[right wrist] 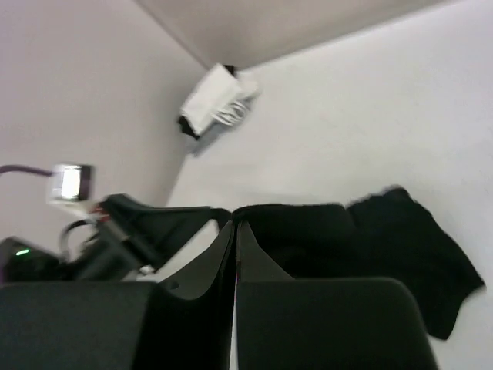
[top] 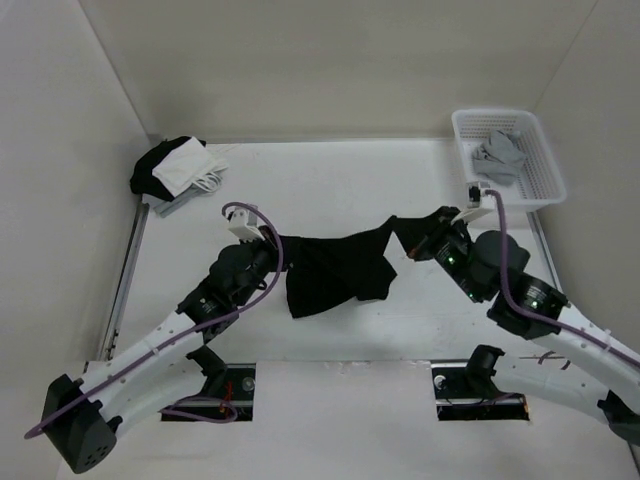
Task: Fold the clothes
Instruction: Flatten the tank top out
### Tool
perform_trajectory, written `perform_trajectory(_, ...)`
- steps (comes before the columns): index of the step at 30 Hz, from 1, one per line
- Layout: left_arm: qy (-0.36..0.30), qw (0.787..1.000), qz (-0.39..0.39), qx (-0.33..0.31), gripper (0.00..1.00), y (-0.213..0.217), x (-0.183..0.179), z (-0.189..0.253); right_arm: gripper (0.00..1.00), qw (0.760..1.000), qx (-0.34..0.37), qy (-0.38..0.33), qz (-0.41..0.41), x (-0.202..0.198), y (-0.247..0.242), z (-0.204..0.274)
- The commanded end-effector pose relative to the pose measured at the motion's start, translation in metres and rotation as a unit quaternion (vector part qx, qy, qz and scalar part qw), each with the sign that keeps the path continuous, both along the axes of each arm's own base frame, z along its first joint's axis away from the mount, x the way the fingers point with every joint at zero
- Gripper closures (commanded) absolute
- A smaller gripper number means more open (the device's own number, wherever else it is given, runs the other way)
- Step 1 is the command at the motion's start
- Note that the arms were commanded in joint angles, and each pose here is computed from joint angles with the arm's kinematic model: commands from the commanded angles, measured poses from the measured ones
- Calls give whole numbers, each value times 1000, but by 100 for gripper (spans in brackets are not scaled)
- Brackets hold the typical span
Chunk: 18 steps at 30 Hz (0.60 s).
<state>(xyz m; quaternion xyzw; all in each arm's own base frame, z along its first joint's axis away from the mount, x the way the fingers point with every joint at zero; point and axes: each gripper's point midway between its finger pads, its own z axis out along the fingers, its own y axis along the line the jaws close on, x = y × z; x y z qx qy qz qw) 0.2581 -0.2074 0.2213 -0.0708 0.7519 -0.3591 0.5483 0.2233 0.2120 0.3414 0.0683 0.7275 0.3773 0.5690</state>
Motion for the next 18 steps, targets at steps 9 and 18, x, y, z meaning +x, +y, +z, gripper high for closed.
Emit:
perform_trajectory(9,-215,970,48,-100,99,55,-29,230,99,966,30,-249,65,-82,5,251)
perform_trajectory(18,-252,957,93,-108,99,93,-50,266,99,965,17,-260,27,-71,-7,246)
